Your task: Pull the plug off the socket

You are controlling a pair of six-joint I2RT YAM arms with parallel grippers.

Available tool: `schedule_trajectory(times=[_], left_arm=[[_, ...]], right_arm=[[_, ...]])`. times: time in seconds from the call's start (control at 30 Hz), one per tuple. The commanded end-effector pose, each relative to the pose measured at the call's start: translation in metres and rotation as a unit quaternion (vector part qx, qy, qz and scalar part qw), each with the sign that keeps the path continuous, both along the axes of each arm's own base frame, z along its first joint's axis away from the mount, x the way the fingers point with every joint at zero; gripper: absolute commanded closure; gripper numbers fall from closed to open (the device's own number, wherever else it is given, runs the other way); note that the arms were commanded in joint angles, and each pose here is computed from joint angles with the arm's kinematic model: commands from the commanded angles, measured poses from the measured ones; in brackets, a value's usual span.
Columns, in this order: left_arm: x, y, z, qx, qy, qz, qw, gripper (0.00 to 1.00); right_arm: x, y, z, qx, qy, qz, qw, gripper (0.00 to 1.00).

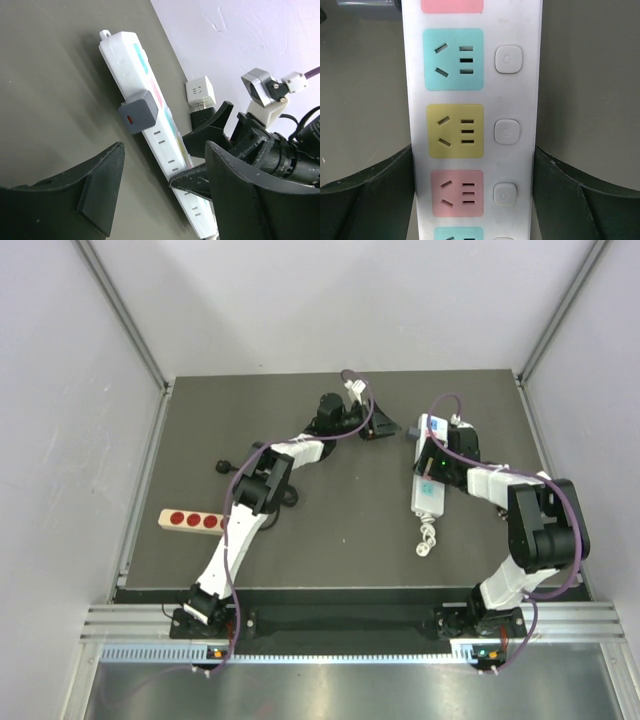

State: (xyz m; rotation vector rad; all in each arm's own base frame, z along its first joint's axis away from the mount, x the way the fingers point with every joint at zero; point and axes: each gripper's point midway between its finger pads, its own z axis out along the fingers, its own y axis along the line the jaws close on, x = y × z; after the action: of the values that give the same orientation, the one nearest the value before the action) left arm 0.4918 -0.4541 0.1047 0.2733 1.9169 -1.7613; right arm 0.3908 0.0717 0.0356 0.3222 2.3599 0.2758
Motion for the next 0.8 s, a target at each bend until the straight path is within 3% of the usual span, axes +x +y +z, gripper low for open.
schedule_trajectory(times=[0.0,0.43,0.77], left_arm=[[0.003,-0.012,0.014,-0.008,-0.025,0.004,1.000,0.30],[0.017,-0.026,-0.015,0.033,0.012,0.044,0.998,0.42],[0.016,-0.038,-0.019,0.021,0.020,0.041,0.999,0.41]], right_arm=[[0.016,0.011,0.013,0.018,-0.036,0.023,0.999,1.00],[0.019,0.012,0.013,0.020,-0.037,0.023,0.999,1.00],[0.019,0.012,0.011,0.020,-0.033,0.024,0.999,1.00]])
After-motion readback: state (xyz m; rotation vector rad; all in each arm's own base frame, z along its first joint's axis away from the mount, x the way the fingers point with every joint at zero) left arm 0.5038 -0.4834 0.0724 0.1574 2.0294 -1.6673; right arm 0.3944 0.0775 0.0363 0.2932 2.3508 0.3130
